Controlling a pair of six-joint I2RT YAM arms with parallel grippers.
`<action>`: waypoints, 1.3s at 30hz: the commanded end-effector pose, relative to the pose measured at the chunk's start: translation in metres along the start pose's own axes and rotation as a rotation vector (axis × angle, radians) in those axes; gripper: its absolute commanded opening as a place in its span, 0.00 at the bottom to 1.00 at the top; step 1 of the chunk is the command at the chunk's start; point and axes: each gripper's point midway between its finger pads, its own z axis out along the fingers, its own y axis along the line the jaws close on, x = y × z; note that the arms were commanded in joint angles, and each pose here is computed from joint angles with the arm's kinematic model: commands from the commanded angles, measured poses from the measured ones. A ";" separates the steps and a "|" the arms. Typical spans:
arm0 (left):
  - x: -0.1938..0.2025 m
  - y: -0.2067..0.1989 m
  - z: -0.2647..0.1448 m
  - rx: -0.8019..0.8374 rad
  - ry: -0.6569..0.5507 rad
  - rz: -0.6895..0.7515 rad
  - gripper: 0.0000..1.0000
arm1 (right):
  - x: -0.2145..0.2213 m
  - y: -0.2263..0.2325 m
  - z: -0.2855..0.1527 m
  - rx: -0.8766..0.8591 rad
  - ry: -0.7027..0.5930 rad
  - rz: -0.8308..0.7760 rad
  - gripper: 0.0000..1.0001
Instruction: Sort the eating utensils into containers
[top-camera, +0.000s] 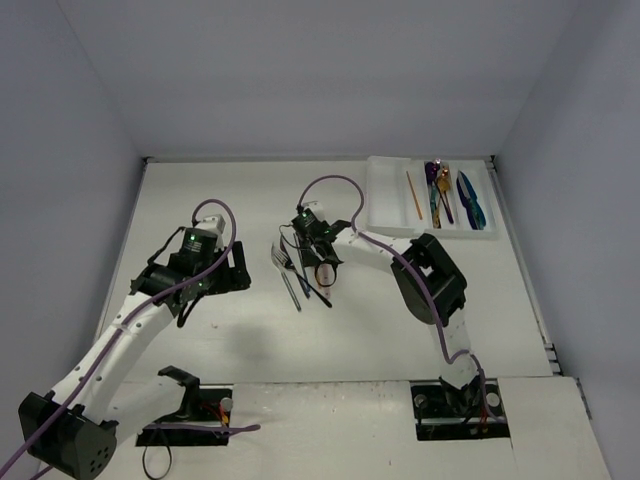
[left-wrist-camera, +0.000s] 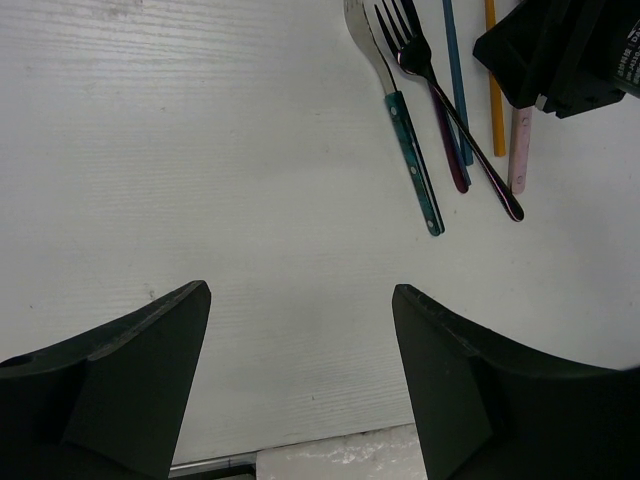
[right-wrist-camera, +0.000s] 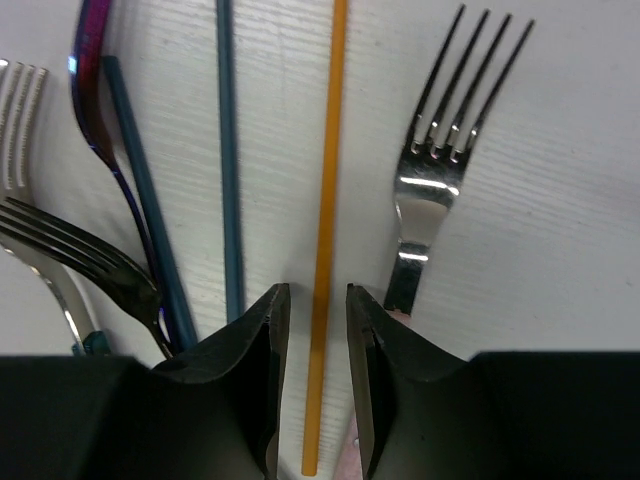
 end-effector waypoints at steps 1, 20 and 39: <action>-0.017 -0.007 -0.011 0.022 -0.058 0.022 0.72 | -0.007 0.006 0.002 0.003 -0.017 0.003 0.26; -0.014 -0.004 -0.013 0.012 -0.055 0.020 0.72 | -0.172 -0.070 -0.102 0.035 -0.380 0.051 0.00; -0.010 -0.004 -0.015 0.019 -0.051 0.011 0.72 | -0.196 -0.330 -0.019 0.256 -0.289 0.102 0.00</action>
